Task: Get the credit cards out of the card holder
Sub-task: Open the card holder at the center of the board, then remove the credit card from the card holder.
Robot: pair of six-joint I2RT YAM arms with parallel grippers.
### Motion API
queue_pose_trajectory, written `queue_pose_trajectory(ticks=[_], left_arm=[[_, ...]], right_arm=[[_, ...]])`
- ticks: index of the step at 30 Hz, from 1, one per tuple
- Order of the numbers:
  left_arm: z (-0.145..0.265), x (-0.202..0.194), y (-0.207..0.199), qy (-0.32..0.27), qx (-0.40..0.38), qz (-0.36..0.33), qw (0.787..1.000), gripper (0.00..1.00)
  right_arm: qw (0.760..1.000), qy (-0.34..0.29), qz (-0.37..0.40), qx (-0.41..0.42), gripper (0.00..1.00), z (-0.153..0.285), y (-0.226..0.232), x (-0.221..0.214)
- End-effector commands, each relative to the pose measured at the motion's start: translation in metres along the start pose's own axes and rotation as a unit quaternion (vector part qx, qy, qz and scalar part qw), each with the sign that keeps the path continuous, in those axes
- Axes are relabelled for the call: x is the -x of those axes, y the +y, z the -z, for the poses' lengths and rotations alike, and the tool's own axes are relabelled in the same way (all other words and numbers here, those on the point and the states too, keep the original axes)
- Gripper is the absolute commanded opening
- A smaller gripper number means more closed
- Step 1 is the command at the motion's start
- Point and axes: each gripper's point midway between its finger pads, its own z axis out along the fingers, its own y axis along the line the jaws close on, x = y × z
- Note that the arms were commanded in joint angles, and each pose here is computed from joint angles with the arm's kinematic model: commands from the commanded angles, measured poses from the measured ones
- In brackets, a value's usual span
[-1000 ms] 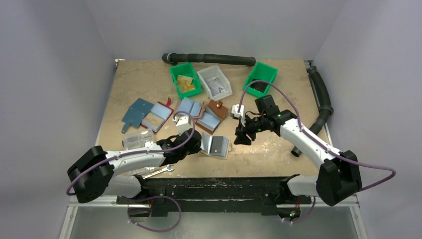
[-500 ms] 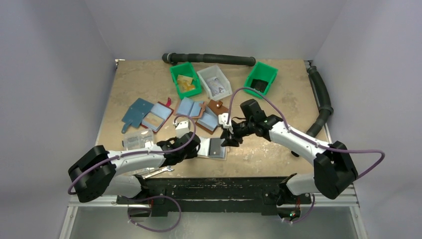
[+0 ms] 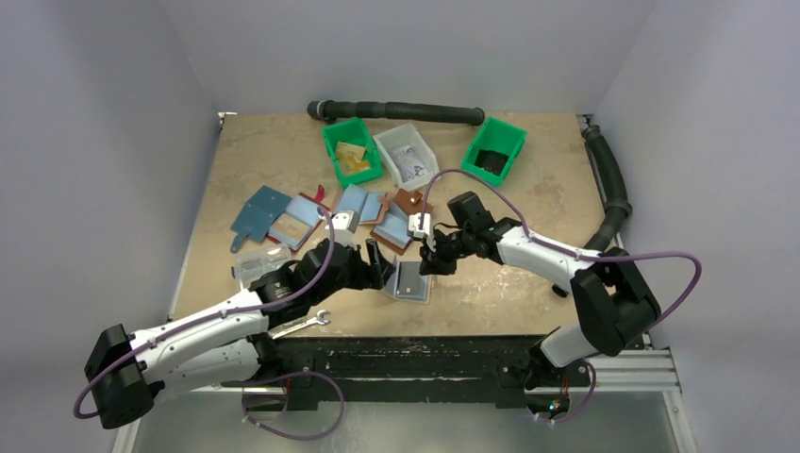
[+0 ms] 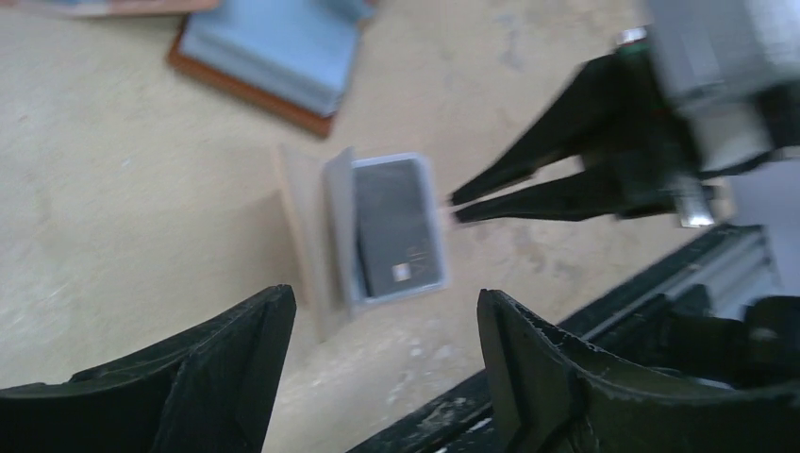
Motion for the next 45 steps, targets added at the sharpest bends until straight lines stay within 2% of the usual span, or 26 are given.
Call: queue_pose_trajectory(ticks=[1,5,10,13,17,21,23,26,38,45], left_arm=[[0.011,0.028,-0.070,-0.038,-0.167,0.007,0.985,0.76],[0.009,0.026,-0.100,-0.032,-0.244,0.017,0.969,0.74],[-0.015,0.004,-0.104,0.005,-0.246,0.020,0.969,0.62],[-0.032,-0.010,-0.097,0.023,-0.228,0.027,0.973,0.56],[-0.058,-0.031,-0.081,0.050,-0.181,0.021,0.982,0.54],[-0.082,-0.048,-0.048,0.072,-0.091,0.008,0.993,0.52],[-0.088,-0.054,-0.028,0.076,-0.039,0.001,0.996,0.51],[-0.090,-0.056,-0.014,0.076,-0.004,-0.009,0.997,0.53],[-0.099,-0.065,-0.014,0.091,-0.004,-0.018,0.996,0.67],[-0.098,-0.065,-0.018,0.087,-0.021,-0.004,0.996,0.71]], right_arm=[[1.000,-0.015,-0.004,-0.007,0.16,0.002,-0.009,0.017],[0.999,-0.025,-0.028,0.008,0.12,0.001,-0.008,0.019],[0.997,-0.026,-0.070,0.002,0.08,0.009,-0.022,0.017],[0.995,-0.023,-0.093,-0.012,0.06,0.016,-0.031,0.010],[0.994,-0.015,-0.110,-0.019,0.05,0.018,-0.037,0.003],[0.992,-0.005,-0.122,-0.019,0.04,0.017,-0.039,-0.002],[0.992,-0.005,-0.123,-0.019,0.04,0.017,-0.039,-0.003],[0.992,-0.006,-0.123,-0.018,0.04,0.017,-0.039,-0.003],[0.991,-0.012,-0.131,0.006,0.04,0.015,-0.031,-0.001],[0.990,-0.016,-0.138,0.021,0.04,0.013,-0.026,0.002]])
